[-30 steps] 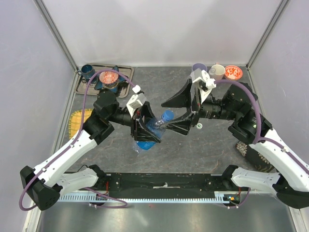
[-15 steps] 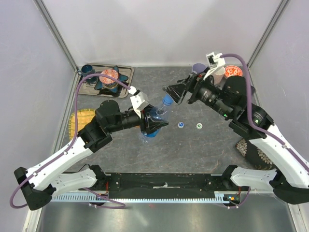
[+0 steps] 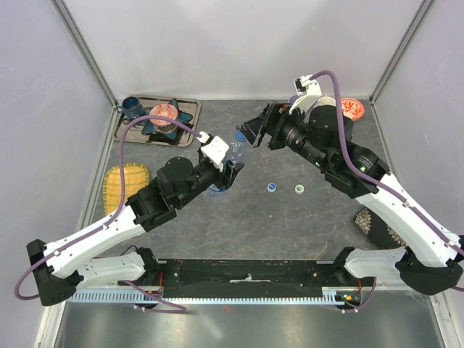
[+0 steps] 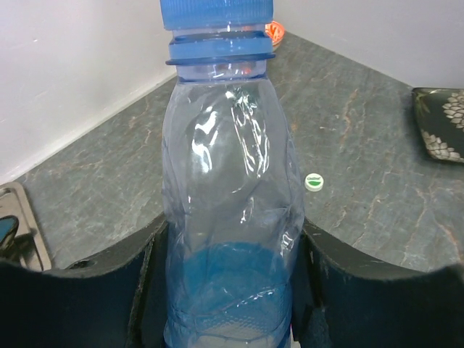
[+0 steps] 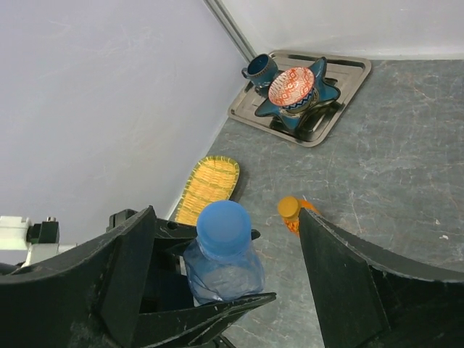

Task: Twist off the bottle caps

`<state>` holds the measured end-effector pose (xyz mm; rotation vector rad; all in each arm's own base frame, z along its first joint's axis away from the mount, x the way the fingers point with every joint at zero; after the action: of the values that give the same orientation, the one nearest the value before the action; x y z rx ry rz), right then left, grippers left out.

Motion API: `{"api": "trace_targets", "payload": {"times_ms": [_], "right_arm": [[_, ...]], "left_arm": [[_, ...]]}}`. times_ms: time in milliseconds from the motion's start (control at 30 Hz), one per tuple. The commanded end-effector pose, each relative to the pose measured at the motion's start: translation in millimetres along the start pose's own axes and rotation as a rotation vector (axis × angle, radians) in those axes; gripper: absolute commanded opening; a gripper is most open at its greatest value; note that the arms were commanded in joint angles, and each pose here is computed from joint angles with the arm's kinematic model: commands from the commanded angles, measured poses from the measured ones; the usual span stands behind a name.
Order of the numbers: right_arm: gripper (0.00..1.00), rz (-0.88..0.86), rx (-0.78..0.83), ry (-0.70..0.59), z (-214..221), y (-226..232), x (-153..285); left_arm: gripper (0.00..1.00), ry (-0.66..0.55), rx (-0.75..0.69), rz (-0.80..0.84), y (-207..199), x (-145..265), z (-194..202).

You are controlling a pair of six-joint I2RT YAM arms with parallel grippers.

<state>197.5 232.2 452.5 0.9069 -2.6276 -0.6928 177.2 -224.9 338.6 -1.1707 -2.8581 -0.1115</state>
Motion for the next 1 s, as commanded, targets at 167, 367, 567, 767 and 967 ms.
{"api": "trace_targets", "payload": {"times_ms": [167,367,567,767,967], "right_arm": [[0.82,-0.024,-0.027,-0.012,-1.2,8.7,-17.2],[0.77,-0.013,-0.017,-0.012,1.0,6.5,-20.7],[0.69,-0.016,-0.013,0.000,5.4,5.4,-24.5],[0.64,-0.024,-0.010,0.026,12.3,3.9,-27.1],[0.59,-0.029,-0.008,0.038,15.6,3.0,-26.9]], "left_arm": [[0.44,-0.029,-0.053,-0.079,5.0,-3.1,-5.4],[0.44,-0.029,-0.050,-0.076,4.5,-2.4,-5.3],[0.44,-0.030,-0.050,-0.070,3.4,-1.7,-4.9],[0.44,-0.032,-0.048,-0.064,2.8,-2.0,-5.8],[0.44,-0.034,-0.046,-0.059,2.0,-1.9,-6.4]]}}
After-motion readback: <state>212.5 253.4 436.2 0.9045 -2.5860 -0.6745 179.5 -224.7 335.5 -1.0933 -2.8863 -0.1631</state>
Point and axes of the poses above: each gripper's point midway between its finger pads, its own x axis back along the fingers, its own y axis along the line the jaws close on, z = x × y, the point moved 8 cm from there along x, back along the fingers, and after that the axes turned 2 degrees about x, right-handed, at the moved point
